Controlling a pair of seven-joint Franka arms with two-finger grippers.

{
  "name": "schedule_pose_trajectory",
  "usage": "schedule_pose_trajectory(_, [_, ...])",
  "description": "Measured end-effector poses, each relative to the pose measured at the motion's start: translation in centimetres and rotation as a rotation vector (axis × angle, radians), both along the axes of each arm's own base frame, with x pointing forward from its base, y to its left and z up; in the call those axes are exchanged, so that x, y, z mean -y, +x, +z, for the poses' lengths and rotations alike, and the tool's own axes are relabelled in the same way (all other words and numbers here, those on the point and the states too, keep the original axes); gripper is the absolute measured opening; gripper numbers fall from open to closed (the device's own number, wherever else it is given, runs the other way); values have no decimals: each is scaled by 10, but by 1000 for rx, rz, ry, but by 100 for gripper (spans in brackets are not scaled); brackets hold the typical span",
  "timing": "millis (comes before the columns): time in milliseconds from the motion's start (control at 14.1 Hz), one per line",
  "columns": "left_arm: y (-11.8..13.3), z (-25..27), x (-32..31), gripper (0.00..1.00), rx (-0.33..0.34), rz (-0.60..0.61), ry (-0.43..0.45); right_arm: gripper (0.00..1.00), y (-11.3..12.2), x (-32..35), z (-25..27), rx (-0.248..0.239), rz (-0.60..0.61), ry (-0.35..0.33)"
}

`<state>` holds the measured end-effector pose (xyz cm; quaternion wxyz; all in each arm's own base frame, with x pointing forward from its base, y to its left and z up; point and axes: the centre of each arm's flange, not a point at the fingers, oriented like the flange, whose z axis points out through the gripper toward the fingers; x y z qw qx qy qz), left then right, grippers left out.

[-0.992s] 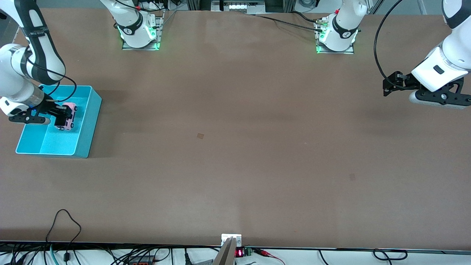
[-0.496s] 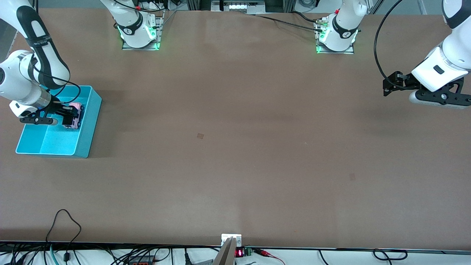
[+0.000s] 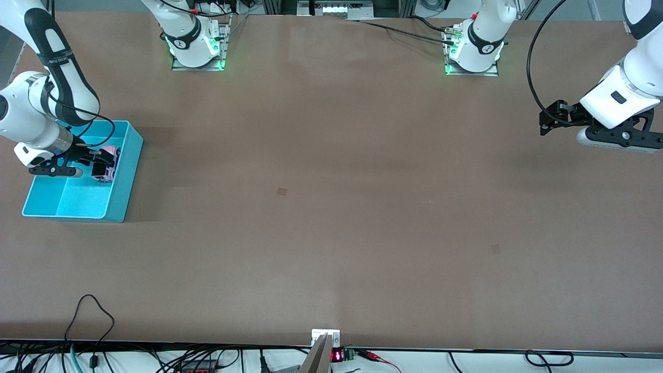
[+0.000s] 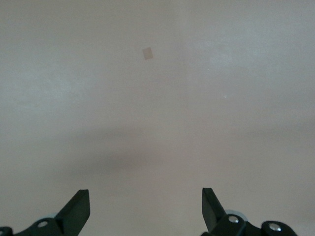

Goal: Wind and store pink jeep toy
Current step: 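Carry the jeep over the blue bin and lower it inside, then open the right gripper to release the jeep in the bin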

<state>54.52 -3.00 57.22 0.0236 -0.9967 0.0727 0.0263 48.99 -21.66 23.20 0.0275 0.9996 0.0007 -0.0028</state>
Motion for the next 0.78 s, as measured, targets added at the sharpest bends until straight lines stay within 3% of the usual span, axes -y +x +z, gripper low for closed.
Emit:
schedule_pose_trajectory(71, [0, 0, 0, 100, 0, 0, 0, 100, 3, 1, 12, 21, 23, -11])
schedule_pose_trajectory(354, [0, 0, 0, 100, 0, 0, 0, 100, 13, -16, 72, 63, 89, -48])
schedule_pose_trajectory(780, [0, 1, 0, 100, 1, 0, 0, 100, 43, -116, 166, 29, 250, -54])
